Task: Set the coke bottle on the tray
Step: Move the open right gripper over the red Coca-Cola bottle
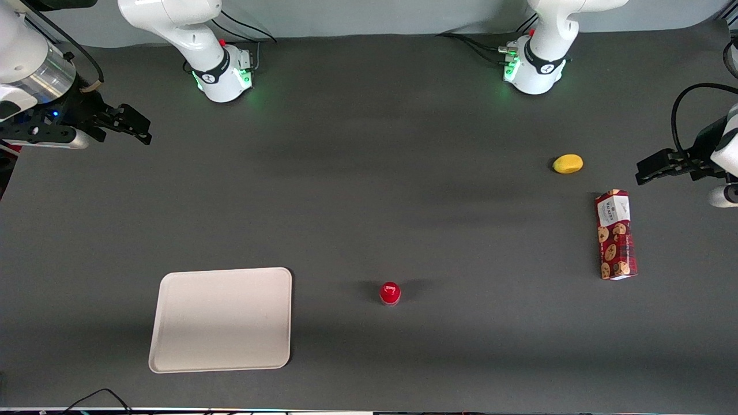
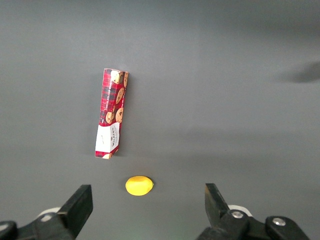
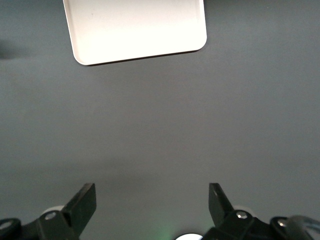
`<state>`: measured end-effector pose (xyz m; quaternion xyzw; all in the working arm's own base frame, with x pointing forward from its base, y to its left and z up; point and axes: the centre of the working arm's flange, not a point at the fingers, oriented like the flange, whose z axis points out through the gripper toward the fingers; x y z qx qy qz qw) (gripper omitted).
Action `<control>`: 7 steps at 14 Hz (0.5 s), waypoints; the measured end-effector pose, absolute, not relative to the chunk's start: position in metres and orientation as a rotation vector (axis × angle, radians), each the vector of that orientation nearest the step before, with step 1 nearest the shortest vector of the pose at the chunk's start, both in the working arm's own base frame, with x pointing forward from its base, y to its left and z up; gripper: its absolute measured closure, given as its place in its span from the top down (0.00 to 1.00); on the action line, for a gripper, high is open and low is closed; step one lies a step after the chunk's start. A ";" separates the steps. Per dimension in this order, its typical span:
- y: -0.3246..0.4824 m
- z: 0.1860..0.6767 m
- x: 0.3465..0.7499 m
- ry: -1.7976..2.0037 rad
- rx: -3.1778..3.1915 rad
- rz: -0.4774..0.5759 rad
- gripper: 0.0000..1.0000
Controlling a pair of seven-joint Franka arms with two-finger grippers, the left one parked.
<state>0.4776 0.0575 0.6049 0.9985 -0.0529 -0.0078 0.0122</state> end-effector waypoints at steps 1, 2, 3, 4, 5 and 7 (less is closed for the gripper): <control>0.058 0.605 0.478 -0.165 3.113 -0.024 1.00; 0.058 0.606 0.477 -0.164 3.113 -0.025 1.00; 0.058 0.608 0.477 -0.162 3.112 -0.028 1.00; 0.061 0.612 0.476 -0.148 3.112 -0.027 1.00; 0.068 0.617 0.474 -0.111 3.112 -0.022 1.00; 0.119 0.628 0.468 0.030 3.100 0.017 1.00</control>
